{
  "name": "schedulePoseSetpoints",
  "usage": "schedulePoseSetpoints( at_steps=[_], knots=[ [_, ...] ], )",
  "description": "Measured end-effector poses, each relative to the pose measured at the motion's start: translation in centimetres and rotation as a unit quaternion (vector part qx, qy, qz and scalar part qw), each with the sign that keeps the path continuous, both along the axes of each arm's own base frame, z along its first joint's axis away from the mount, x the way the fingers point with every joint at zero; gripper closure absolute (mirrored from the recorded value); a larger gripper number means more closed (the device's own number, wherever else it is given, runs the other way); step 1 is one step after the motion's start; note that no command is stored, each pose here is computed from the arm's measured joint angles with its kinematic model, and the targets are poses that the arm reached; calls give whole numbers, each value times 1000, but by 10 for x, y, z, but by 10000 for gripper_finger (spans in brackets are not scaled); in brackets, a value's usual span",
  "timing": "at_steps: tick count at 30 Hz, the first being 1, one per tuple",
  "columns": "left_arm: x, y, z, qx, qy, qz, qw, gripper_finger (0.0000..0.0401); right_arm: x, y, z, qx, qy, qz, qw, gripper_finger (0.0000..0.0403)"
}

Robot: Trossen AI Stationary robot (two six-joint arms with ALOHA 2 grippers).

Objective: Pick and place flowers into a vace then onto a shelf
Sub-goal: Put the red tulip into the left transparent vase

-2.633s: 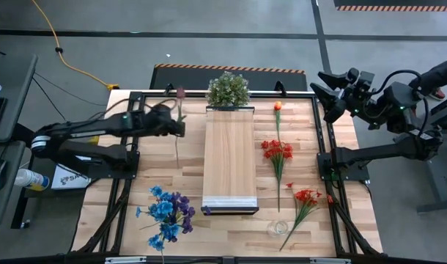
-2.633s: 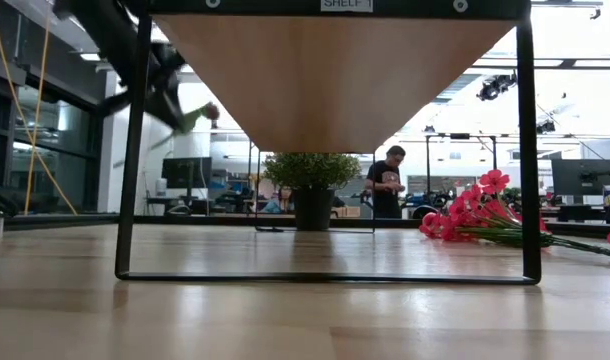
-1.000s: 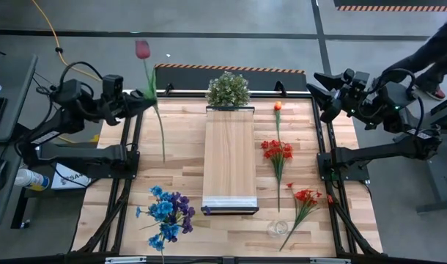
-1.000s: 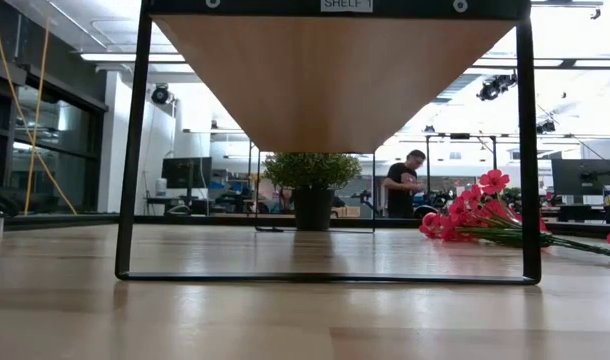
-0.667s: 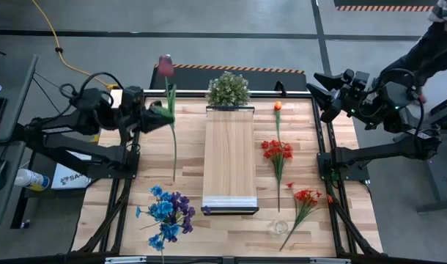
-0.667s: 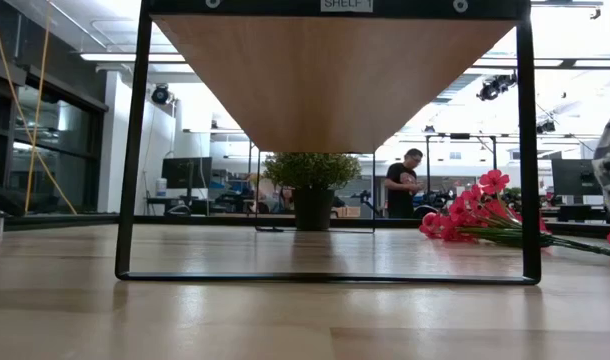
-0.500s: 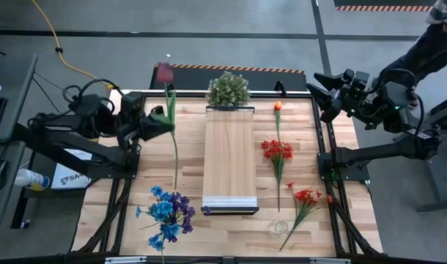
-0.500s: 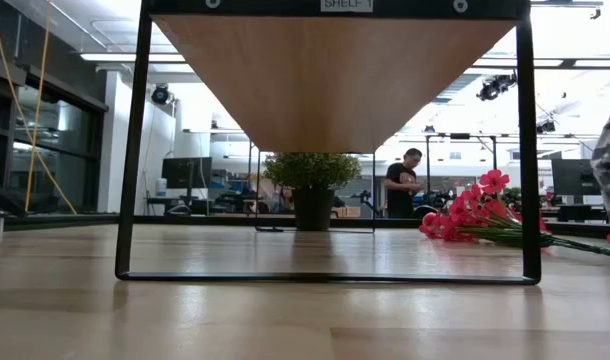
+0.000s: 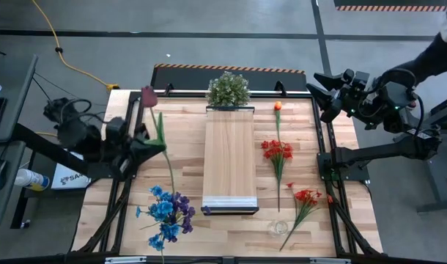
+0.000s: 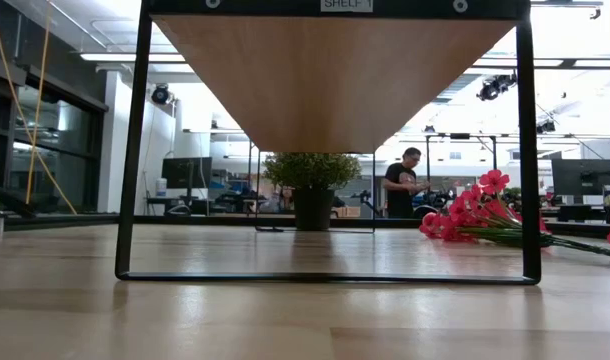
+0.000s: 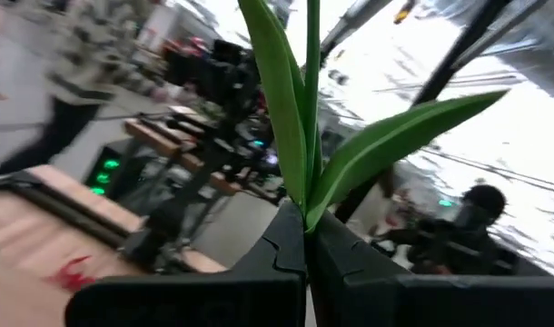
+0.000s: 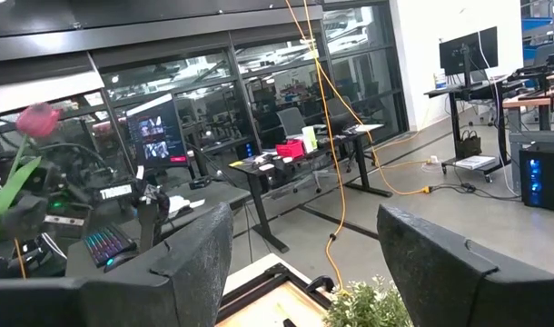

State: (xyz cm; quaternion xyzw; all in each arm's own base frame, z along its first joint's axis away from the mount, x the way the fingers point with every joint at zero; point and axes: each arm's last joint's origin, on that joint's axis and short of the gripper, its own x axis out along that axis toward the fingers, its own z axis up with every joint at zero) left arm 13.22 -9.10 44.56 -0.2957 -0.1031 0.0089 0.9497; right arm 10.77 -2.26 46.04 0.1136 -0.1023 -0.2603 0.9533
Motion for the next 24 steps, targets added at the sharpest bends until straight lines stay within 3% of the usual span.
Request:
schedulePoseSetpoints(
  at_steps=[6, 24],
  knots=[
    [-12, -23, -6, -3, 38, 50, 998, 371, 0, 0, 0, 0, 0, 0, 1000, 141],
    [-37, -91, -11, -6, 88, 114, 990, 371, 0, 0, 0, 0, 0, 0, 1000, 141]
  ],
)
